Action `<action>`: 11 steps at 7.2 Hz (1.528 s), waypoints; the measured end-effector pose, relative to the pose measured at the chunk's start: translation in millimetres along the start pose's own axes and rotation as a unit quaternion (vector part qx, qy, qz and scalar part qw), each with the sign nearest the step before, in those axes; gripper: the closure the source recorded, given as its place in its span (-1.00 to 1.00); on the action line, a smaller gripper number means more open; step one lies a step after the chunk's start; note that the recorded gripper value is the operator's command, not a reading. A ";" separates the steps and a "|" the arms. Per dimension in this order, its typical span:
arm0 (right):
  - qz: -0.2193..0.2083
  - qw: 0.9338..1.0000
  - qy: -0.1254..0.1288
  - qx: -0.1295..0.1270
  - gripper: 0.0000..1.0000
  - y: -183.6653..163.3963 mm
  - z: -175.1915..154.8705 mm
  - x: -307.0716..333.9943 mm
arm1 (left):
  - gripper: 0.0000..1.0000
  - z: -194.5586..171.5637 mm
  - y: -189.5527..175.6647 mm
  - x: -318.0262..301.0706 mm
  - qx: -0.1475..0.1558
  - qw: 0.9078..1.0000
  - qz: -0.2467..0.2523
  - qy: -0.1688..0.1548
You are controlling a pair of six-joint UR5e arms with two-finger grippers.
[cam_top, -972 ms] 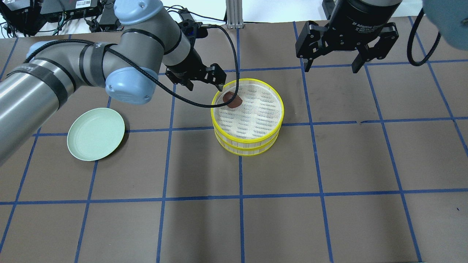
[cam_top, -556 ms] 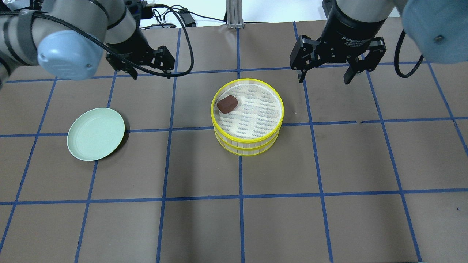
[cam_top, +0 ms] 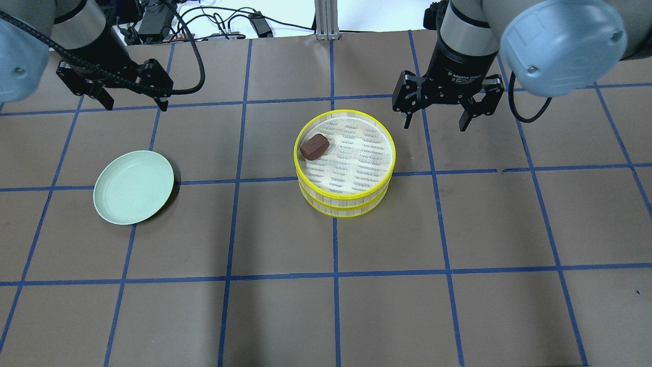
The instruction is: Place buns in different layers of steamer
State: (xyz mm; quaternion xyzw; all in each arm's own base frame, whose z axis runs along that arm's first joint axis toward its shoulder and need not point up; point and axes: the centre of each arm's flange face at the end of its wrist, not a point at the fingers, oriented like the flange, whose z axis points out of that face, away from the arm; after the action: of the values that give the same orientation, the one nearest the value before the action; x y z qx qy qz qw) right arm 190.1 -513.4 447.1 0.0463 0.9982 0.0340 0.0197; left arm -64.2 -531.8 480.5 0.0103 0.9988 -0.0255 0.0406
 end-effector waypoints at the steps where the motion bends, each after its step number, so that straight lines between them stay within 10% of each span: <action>1: 0.007 1.000 0.002 0.003 -1.00 -6.9 5.8 -0.6 | -1.00 -6.3 8.6 -1.9 -0.005 1.000 0.000 0.002; 5: 0.005 0.998 0.003 0.059 -0.98 29.7 -60.4 11.2 | -1.00 -17.9 23.7 4.7 -0.004 1.000 0.007 0.005; 11: -0.014 0.998 0.017 0.065 -0.98 36.0 -53.9 15.9 | -1.00 -19.8 25.9 23.7 0.000 1.000 0.026 0.006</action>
State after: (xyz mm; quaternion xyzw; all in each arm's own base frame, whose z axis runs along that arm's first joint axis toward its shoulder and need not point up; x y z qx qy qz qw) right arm 175.3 -479.6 502.8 0.0327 0.9990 -0.0307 0.0002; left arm -88.8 -504.5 497.0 0.0366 0.9984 -0.0248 0.0356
